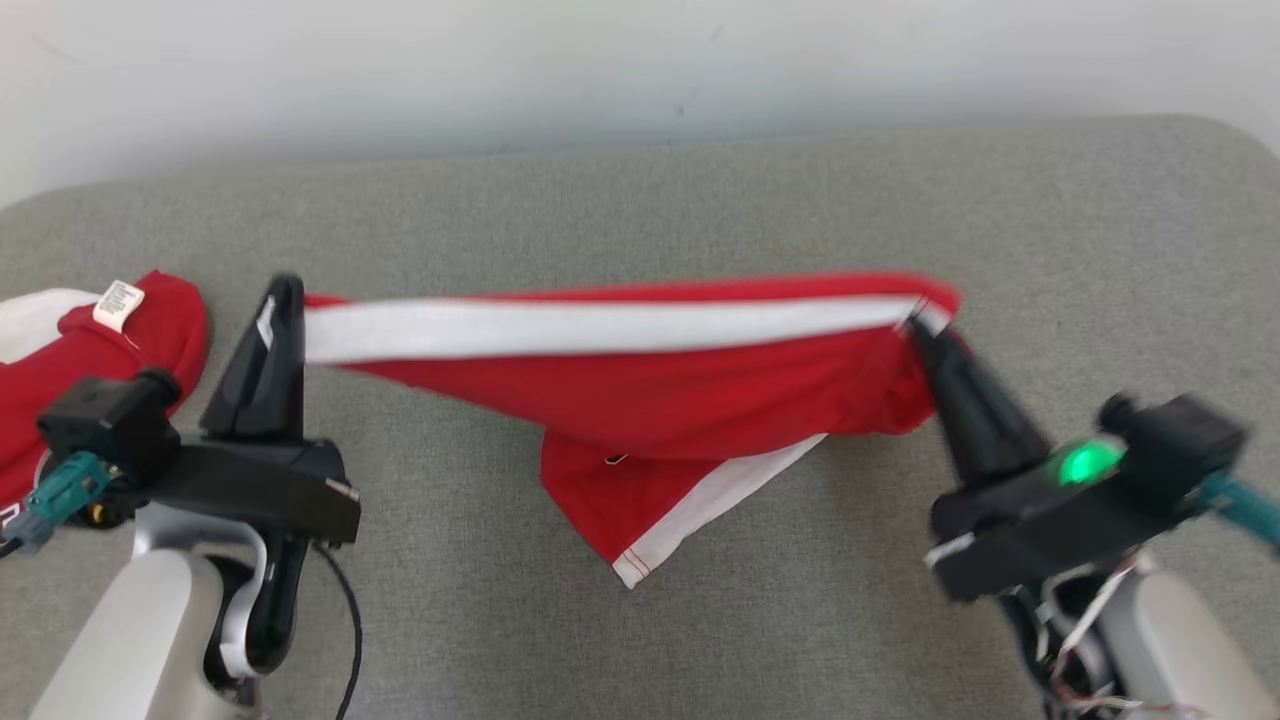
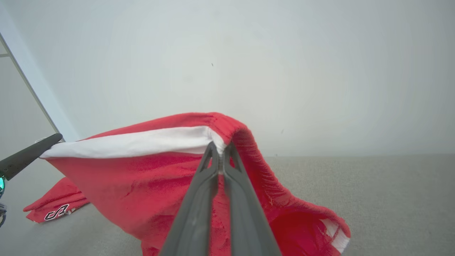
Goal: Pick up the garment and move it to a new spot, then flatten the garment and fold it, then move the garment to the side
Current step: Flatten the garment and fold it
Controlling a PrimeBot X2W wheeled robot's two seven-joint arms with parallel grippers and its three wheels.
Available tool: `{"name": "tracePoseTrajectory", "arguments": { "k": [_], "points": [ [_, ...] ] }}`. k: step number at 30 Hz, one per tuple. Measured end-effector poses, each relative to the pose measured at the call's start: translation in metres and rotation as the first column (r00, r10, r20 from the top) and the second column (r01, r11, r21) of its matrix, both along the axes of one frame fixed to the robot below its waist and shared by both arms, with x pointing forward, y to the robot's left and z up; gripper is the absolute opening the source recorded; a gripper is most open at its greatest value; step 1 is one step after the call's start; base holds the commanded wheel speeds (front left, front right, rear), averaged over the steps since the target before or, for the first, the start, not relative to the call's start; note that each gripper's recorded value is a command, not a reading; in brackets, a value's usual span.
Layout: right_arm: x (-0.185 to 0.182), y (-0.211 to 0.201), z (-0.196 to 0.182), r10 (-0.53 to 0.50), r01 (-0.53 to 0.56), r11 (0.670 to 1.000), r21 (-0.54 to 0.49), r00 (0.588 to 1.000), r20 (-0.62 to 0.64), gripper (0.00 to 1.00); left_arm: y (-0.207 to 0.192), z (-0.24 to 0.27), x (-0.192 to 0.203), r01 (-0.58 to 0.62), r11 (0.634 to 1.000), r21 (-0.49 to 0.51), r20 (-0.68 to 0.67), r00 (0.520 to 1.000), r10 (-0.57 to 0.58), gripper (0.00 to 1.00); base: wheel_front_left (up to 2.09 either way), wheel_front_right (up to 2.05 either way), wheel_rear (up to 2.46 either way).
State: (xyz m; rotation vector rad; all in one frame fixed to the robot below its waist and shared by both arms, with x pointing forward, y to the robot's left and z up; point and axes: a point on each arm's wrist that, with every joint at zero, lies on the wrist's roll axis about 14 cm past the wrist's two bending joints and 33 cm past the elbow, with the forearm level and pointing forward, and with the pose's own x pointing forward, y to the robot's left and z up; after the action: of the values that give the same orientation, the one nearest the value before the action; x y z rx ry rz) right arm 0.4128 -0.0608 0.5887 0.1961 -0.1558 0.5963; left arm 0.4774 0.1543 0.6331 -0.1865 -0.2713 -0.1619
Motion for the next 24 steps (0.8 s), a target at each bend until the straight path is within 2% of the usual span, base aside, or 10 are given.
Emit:
{"name": "tracePoseTrajectory", "arguments": {
  "k": [7,14,20,24],
  "points": [
    [0.002,-0.019,0.076,-0.044,0.03,0.996,0.082,0.983,0.18,0.0,-0.017,0.089,-0.03,0.009,1.0,0.029,0.274,0.962,-0.017,0.0,0.0,0.0,0.0],
    [-0.008,-0.024,0.135,-0.046,0.0,0.99,0.141,0.945,0.324,0.0,-0.032,0.163,-0.072,0.01,0.998,0.064,0.509,0.86,-0.041,0.0,0.0,0.0,0.0],
    [-0.015,-0.024,0.151,-0.036,-0.021,0.988,0.155,0.935,0.353,0.0,-0.047,0.198,-0.1,0.031,0.994,0.104,0.603,0.793,-0.088,0.0,0.0,0.0,0.0],
    [-0.012,-0.02,0.155,-0.021,-0.034,0.989,0.147,0.935,0.355,0.0,-0.053,0.2,-0.099,0.041,0.992,0.122,0.597,0.795,-0.106,0.0,0.0,0.0,0.0]
  ]
}}
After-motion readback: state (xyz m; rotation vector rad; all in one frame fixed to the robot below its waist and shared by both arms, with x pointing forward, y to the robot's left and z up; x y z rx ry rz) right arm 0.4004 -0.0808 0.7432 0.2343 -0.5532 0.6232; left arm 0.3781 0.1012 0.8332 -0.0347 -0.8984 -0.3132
